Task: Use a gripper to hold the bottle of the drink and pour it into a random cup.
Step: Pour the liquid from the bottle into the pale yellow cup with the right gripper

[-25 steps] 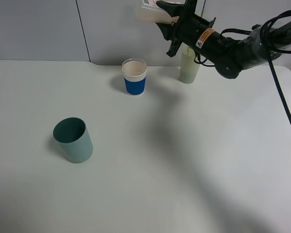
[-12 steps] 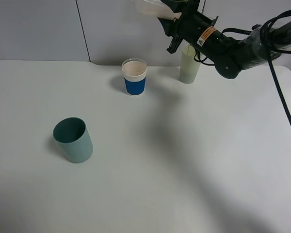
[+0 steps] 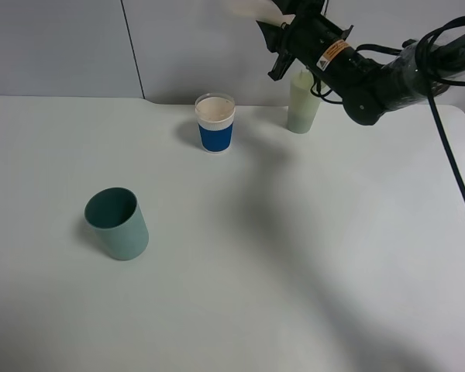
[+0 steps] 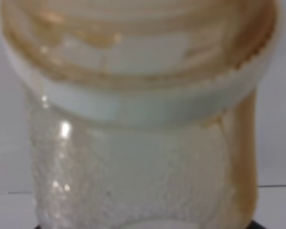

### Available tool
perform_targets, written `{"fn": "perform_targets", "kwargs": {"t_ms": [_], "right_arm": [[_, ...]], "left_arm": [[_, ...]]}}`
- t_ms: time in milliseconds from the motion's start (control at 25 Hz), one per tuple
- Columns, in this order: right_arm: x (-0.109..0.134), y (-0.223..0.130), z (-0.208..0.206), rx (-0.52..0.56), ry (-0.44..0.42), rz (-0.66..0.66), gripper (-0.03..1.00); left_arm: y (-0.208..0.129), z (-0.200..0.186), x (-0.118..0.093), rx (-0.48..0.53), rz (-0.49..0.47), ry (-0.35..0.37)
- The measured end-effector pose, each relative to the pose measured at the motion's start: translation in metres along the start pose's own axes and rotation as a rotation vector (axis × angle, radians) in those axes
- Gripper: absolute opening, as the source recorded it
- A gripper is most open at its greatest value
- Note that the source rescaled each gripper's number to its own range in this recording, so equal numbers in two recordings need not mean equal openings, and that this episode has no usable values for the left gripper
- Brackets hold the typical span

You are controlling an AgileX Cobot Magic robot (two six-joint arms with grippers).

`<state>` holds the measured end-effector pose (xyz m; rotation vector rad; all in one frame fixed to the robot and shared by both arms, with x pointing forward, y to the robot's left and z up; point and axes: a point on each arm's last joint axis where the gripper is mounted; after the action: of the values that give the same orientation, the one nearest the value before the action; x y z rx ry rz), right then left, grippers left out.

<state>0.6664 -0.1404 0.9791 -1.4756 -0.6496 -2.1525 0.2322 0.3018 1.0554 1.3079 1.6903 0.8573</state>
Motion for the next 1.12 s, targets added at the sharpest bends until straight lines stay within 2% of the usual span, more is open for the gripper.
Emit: {"fn": "perform_targets", "kwargs": {"t_ms": [760, 1120], "right_arm": [[0.000, 0.012, -0.004, -0.034, 0.000, -0.003, 0.00], [0.001, 0.016, -0.004, -0.079, 0.010, 0.054, 0.00]], "left_arm": [[0.000, 0.000, 0.000, 0.000, 0.000, 0.000], [0.000, 0.000, 0.000, 0.000, 0.000, 0.000]]}}
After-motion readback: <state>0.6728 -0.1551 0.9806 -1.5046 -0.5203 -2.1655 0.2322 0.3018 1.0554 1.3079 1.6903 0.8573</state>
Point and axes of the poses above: a point on each arm's last joint axis where the gripper is mounted, z pointing out along that axis toward the gripper, x along the wrist's bending axis when the last joint is at zero, y = z × x, and after that the axes turned 14 degrees about -z, right-handed
